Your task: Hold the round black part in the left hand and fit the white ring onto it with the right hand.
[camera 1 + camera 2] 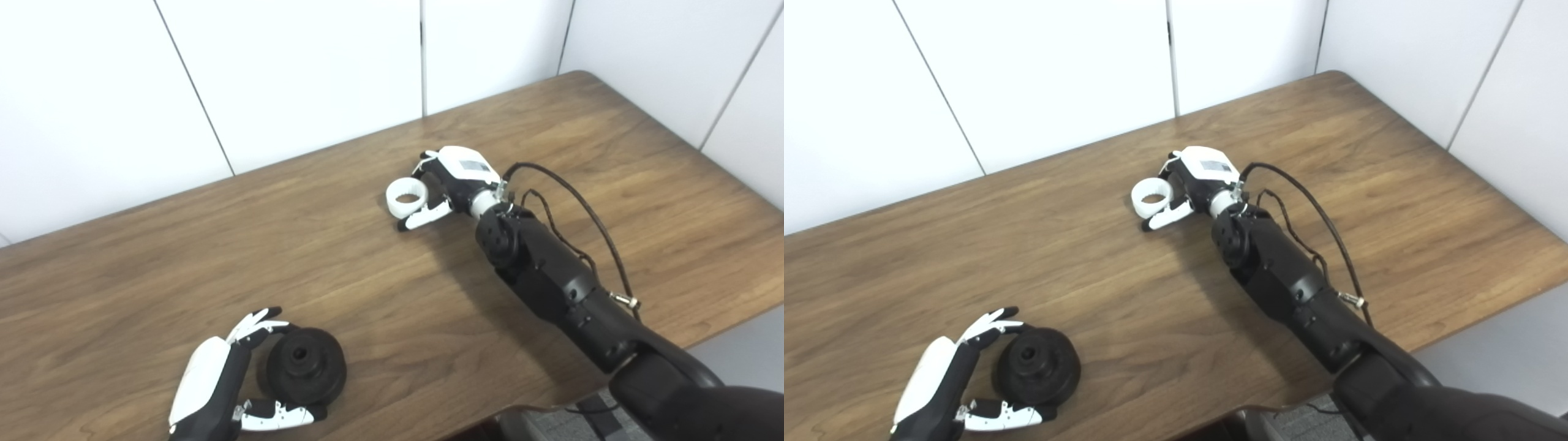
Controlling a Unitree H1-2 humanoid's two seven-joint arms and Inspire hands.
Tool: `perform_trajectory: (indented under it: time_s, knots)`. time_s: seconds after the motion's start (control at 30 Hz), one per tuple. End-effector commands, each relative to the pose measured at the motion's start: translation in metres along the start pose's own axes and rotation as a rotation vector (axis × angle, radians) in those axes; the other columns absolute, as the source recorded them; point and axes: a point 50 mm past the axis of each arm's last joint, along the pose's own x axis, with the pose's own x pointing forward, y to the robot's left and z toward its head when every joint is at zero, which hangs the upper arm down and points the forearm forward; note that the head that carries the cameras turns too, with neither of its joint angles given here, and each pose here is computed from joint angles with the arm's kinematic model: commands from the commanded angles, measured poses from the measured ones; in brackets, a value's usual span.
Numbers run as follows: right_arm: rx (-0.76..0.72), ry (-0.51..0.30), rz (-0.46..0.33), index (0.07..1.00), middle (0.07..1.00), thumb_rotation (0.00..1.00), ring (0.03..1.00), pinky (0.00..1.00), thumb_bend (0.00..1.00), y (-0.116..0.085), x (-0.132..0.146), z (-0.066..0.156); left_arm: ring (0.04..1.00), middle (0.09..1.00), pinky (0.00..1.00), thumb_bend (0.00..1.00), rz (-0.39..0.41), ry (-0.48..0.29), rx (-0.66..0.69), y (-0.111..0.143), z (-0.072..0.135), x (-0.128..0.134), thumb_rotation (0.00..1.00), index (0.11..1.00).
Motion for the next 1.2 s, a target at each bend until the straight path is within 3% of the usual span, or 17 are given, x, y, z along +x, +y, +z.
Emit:
perform_trajectory:
  time_s: [0.0, 0.23, 0.27, 0.3, 0.37, 0.57, 0.9, 1.17]
  knots:
    - [0.014, -0.048, -0.125, 0.606, 0.88, 0.38, 0.93, 0.99, 0.84, -0.012, 0.006, 0.009, 0.939, 0.901, 0.86, 0.87, 0.005, -0.005, 0.006, 0.002, 0.003, 0.0, 0.22, 0.624]
    - [0.032, -0.045, -0.283, 0.564, 0.828, 0.32, 0.89, 0.98, 0.78, 0.007, -0.001, 0.008, 0.934, 0.896, 0.86, 0.88, 0.011, -0.008, 0.004, 0.001, 0.003, 0.001, 0.21, 0.621]
    - [0.034, -0.047, -0.3, 0.548, 0.826, 0.28, 0.89, 0.99, 0.72, 0.01, -0.002, 0.007, 0.934, 0.896, 0.86, 0.88, 0.012, -0.008, 0.004, 0.001, 0.004, 0.001, 0.21, 0.621]
    - [0.04, -0.051, -0.314, 0.513, 0.825, 0.21, 0.891, 1.0, 0.6, 0.012, -0.003, 0.006, 0.934, 0.896, 0.86, 0.88, 0.012, -0.007, 0.004, 0.001, 0.004, 0.001, 0.21, 0.621]
    - [0.045, -0.06, -0.335, 0.495, 0.823, 0.17, 0.888, 1.0, 0.54, 0.014, -0.004, 0.005, 0.934, 0.897, 0.86, 0.88, 0.012, -0.006, 0.004, 0.001, 0.004, 0.001, 0.21, 0.621]
    - [0.041, -0.091, -0.377, 0.485, 0.803, 0.15, 0.877, 1.0, 0.51, 0.015, -0.008, 0.003, 0.937, 0.899, 0.87, 0.88, 0.01, -0.004, 0.004, 0.002, 0.005, 0.001, 0.22, 0.622]
    - [0.035, -0.19, -0.439, 0.483, 0.801, 0.15, 0.889, 1.0, 0.52, -0.011, -0.012, 0.014, 0.938, 0.898, 0.87, 0.88, 0.007, -0.009, 0.006, 0.002, 0.006, 0.004, 0.22, 0.623]
    - [0.085, -0.284, -0.529, 0.482, 0.791, 0.15, 0.893, 1.0, 0.52, -0.049, -0.023, 0.037, 0.939, 0.901, 0.88, 0.88, 0.004, -0.01, 0.013, -0.002, 0.008, 0.006, 0.22, 0.624]
